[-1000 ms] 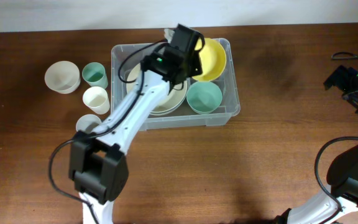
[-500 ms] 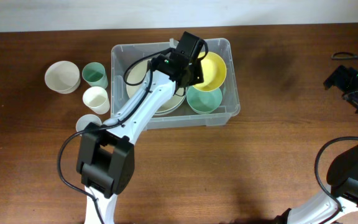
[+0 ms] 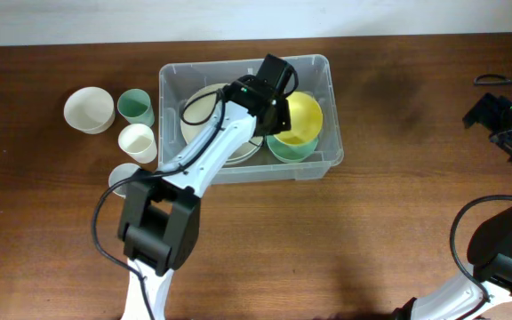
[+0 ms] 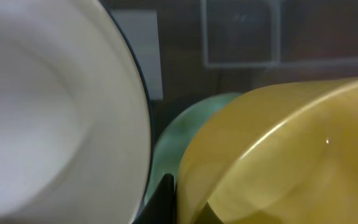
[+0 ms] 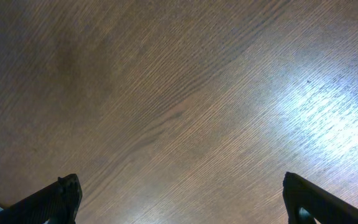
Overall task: Pack container
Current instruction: 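Lower the yellow bowl into the teal bowl and open the left gripper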
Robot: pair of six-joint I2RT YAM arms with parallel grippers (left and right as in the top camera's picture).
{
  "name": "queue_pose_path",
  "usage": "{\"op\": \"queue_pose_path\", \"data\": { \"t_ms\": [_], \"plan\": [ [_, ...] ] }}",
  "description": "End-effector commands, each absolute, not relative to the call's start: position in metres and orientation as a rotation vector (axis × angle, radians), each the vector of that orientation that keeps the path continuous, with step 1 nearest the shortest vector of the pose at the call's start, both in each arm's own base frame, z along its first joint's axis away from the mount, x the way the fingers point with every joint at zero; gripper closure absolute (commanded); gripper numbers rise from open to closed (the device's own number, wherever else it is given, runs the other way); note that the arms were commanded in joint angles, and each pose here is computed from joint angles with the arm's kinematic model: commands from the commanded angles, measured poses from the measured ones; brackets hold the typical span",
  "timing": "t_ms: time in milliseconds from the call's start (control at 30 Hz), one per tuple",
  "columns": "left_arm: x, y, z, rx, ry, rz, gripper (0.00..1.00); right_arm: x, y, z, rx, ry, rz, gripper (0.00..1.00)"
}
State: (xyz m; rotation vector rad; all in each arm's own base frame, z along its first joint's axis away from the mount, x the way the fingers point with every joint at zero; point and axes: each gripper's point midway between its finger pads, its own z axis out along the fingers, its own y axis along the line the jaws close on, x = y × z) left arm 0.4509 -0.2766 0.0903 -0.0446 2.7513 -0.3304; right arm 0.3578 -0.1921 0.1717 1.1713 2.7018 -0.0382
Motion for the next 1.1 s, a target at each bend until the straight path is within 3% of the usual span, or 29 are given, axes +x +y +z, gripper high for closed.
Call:
{"op": "queue_pose_path", "data": {
  "t_ms": [0,1067],
  "plan": [
    [0.4463,-0.2869,0.0879,0.003,2.766,-0.364,0.92,0.3558,-0.1926,0.1757,1.162,2.696,-0.043,0.01],
    [0.4364,-0.2835,0.0833,0.007,2.811,-0.344,0.88,0.3558,-0.1926,0.1757,1.162,2.696,-0.043,0.01]
  ]
}}
